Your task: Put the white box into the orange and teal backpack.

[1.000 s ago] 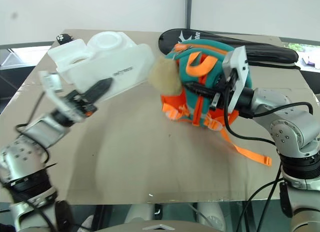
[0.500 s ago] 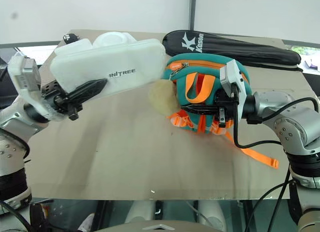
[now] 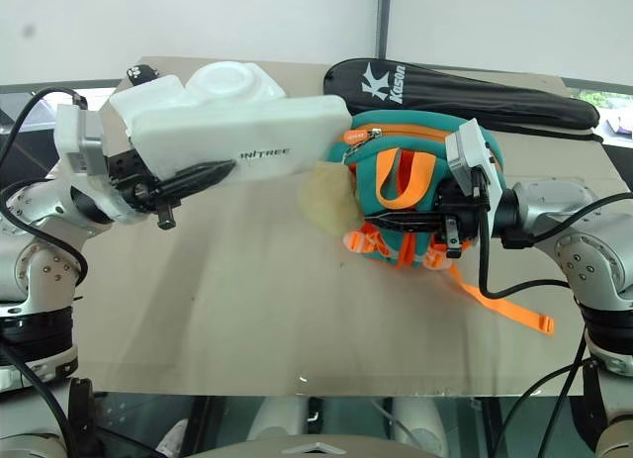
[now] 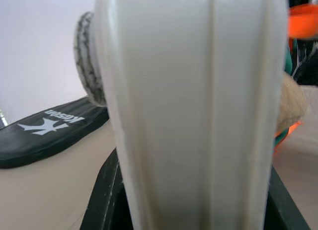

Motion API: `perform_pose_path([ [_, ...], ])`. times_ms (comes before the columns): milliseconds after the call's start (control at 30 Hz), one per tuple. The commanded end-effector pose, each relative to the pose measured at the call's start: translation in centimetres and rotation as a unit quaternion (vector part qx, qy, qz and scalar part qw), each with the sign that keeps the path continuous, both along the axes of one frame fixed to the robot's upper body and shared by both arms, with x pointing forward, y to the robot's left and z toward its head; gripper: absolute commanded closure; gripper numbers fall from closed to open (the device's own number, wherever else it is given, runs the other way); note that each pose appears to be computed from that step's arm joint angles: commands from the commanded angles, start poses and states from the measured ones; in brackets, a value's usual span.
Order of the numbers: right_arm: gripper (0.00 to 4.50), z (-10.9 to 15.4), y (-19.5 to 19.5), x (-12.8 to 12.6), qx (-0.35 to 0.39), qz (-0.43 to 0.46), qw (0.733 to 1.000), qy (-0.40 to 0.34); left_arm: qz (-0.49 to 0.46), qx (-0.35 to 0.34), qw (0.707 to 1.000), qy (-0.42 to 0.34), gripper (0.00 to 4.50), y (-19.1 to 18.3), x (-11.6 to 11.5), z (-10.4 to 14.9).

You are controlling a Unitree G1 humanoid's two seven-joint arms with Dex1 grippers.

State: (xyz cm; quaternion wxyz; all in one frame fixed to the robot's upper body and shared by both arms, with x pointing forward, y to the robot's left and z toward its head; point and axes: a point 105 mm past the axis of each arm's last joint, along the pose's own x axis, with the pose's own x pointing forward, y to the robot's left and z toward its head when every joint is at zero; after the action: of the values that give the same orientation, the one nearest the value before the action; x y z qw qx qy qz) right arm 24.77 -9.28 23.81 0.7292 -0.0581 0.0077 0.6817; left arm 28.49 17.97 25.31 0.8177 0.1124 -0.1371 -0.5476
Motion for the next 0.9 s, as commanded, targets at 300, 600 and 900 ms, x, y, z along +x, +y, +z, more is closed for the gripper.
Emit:
perform_pose_path([
  [300, 4.44, 1.8, 0.4, -0.6, 0.017, 0.005, 0.998, -0.057, -0.160, 0.140, 0.977, -0.010, 3.39, -6.5, -0.5, -1.3],
  [600, 4.44, 1.6, 0.6, -0.4, 0.025, -0.018, 0.998, -0.061, -0.134, 0.212, 0.968, 0.015, 3.39, -13.8, 4.1, -3.9],
  [900, 4.50, 0.5, 0.4, 1.3, 0.020, -0.099, 0.993, -0.060, -0.064, 0.171, 0.982, 0.055, 0.06, -12.5, 5.5, -5.0],
])
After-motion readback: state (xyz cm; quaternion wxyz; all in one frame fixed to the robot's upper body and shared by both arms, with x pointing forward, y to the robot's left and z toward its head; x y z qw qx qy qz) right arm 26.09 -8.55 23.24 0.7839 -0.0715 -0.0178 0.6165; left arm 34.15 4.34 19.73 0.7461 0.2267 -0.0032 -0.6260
